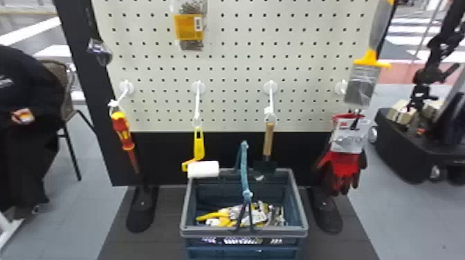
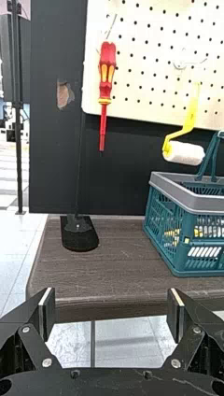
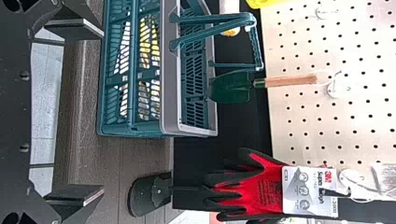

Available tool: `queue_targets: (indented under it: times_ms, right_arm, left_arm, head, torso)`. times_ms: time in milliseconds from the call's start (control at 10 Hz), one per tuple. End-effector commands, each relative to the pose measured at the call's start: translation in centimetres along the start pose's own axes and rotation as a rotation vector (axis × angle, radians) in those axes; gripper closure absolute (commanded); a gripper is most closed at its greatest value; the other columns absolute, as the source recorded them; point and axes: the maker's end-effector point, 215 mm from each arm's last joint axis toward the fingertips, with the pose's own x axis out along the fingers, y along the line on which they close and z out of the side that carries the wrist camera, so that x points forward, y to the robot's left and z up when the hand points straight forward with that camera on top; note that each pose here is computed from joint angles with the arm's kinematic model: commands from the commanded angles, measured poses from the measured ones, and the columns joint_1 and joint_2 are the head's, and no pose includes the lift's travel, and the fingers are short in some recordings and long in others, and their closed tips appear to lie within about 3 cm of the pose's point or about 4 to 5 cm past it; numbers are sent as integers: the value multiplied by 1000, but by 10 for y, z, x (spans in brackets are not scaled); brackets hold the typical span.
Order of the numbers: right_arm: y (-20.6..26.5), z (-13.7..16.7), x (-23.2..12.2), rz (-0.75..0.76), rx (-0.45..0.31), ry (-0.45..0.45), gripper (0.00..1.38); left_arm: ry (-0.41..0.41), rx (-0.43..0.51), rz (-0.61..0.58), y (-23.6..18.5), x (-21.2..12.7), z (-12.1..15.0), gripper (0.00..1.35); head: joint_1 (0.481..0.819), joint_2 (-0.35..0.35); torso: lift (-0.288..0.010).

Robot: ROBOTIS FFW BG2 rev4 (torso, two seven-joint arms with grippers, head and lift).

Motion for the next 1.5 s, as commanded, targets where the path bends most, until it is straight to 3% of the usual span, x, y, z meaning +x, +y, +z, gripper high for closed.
queue_targets:
  times_ms: [0,500,600,800,1100,1400]
  right_arm:
    - [0,-1,-1,-1,1,2,133]
    - [1,-1,-1,0,4,2,133]
    - [0,0,-1,0,2,0,133]
    - [0,-1,-1,0,2,2,133]
    - [1,-1,-1,1,4,2,133]
    - [0,0,-1,0,2,0,133]
  left_arm:
    - [0,-6,3,-1,0,-1,360]
    - [-7,-2,0,-2,2,3,360]
    - [-19,8,-7,-3,7,15,360]
    - [-37,47,-18,-1,20,56,358]
    - [-106,102,-21,4,51,140,358]
    - [-194,133,-54,-4,77,249,358]
  head:
    - [549,0]
    - [549,0]
    - [549,0]
    - [549,0]
    - [549,0]
    - [549,0]
  torso:
    - [-100]
    - [-100]
    - [-100]
    - [-100]
    - [-100]
    - [-100]
